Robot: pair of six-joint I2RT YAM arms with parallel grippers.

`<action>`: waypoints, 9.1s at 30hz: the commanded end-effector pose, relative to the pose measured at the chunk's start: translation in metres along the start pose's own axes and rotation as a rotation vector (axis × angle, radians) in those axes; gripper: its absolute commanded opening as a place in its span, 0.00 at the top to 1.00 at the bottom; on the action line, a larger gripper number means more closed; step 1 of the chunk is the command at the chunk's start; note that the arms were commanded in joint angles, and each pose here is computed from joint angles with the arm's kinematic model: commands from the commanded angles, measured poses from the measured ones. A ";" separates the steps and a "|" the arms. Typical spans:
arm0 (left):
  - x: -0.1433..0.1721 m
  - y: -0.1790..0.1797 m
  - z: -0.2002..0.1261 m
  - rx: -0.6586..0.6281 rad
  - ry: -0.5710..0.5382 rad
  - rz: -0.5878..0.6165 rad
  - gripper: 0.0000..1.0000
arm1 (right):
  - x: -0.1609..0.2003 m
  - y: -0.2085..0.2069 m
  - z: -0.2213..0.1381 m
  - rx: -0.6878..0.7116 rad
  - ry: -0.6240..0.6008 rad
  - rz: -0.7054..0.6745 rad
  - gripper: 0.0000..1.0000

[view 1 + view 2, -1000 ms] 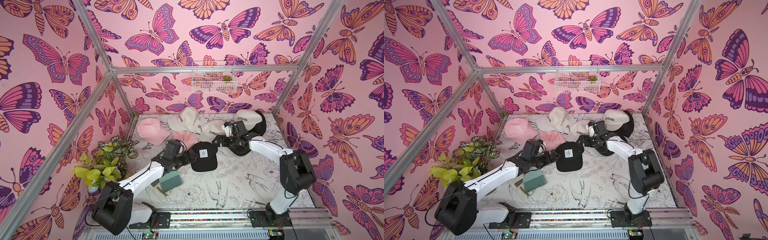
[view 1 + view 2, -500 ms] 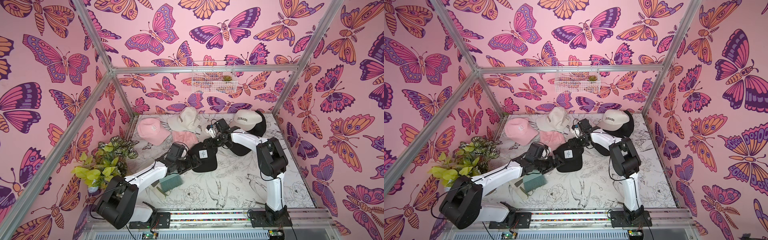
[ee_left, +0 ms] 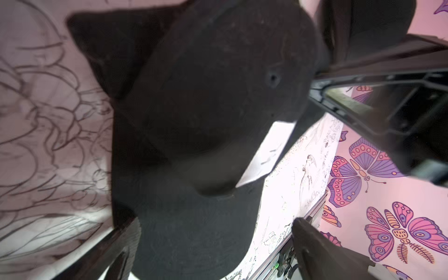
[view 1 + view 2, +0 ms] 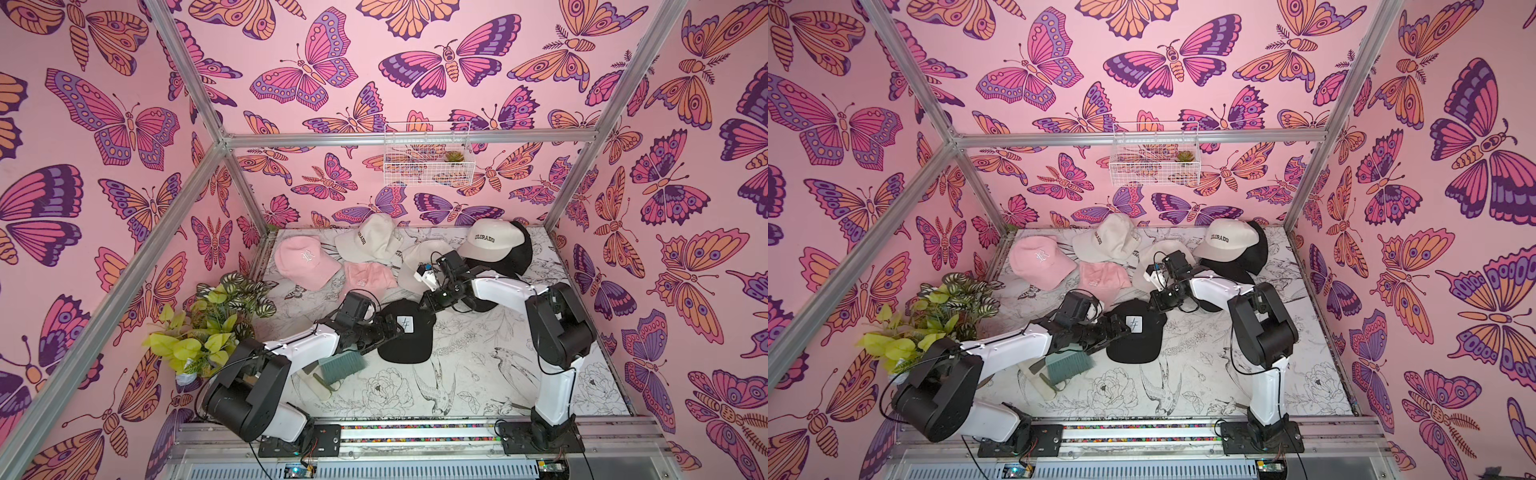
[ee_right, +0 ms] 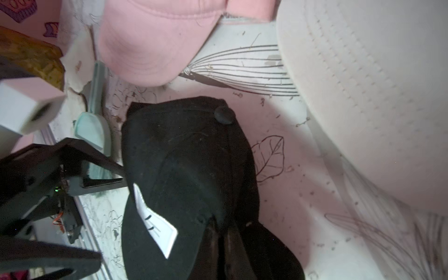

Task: Stack the baseball caps by color
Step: Pick up the baseball cap from the center of the board, then place the baseball cap at the center of the board, then pick up the baseball cap from the center of the board.

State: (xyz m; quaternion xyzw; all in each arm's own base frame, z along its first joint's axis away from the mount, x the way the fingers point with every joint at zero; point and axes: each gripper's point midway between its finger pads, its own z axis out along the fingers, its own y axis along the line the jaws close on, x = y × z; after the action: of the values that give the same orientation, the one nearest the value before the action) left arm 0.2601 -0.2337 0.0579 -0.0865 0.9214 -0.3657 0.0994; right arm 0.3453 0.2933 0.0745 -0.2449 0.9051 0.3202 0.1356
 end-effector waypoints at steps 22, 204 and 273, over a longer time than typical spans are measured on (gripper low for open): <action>-0.052 -0.074 -0.011 0.492 -0.098 -0.079 0.00 | -0.088 0.056 -0.155 -0.299 -0.737 0.200 1.00; -0.065 -0.050 -0.037 0.107 -0.152 0.122 0.00 | 0.026 -0.208 -0.230 0.273 -0.794 0.707 0.00; -0.108 -0.150 -0.031 0.590 -0.146 0.023 0.00 | -0.054 -0.068 -0.350 -0.017 -1.391 0.548 1.00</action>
State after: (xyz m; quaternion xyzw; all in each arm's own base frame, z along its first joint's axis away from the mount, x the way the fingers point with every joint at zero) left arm 0.3593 -0.2838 0.1588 -0.0877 0.8081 -0.5571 0.1701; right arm 0.3966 0.0441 0.2898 0.2238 0.6733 0.4443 0.5470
